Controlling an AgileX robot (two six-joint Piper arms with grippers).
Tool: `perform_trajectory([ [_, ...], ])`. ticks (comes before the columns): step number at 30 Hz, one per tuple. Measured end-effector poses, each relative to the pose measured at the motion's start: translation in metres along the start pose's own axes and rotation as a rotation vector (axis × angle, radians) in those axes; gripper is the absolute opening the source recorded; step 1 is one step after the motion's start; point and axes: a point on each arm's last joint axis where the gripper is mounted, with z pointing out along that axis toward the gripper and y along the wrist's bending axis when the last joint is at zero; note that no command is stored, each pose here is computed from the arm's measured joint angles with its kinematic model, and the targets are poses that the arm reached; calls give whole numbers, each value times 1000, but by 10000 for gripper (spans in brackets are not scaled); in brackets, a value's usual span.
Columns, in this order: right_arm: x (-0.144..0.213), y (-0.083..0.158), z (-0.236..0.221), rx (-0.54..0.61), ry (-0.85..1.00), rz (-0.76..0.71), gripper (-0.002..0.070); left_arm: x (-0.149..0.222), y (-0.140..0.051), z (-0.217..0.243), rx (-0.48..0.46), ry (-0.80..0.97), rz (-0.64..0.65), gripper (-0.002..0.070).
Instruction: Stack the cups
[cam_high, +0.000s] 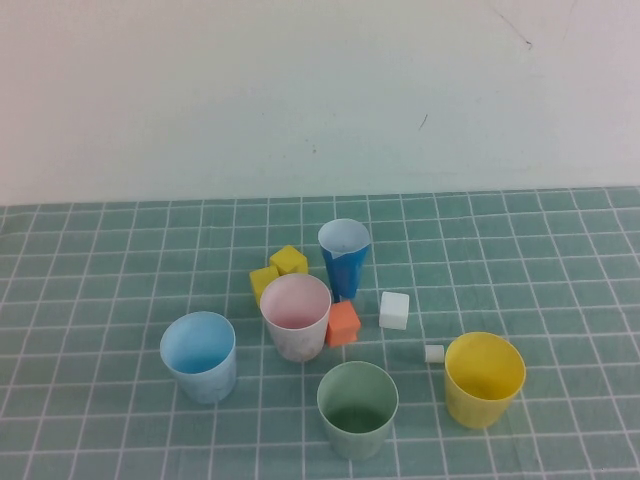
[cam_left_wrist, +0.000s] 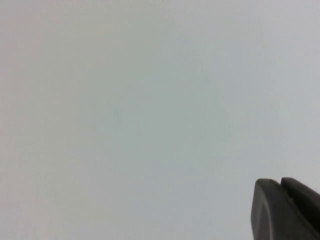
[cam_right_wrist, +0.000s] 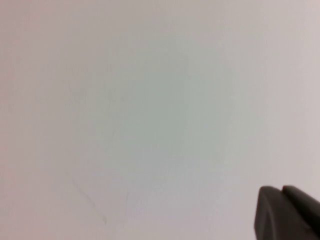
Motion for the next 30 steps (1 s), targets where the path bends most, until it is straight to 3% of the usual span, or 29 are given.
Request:
perform_trajectory([
  [3,-9,-2,0,20,-103,-13,-3,-16,-2,-1,25,-173,11,-3],
  [8,-11,-2,-1,27,-118,-17,-3,-36,-5,-8,56,-406,15,-3],
  [16,-6,-2,1,13,-12,-22,-3,-44,-6,-12,74,-506,-15,-3],
  [19,-17,-1,5,-10,65,-67,-3,-40,2,-9,2,-451,-130,-3],
  [23,-43,-4,8,-24,146,-157,-3,-48,11,6,-107,-241,-264,-3],
  [30,-73,-9,32,-38,434,-177,-3,-81,0,38,-73,118,-198,-3],
])
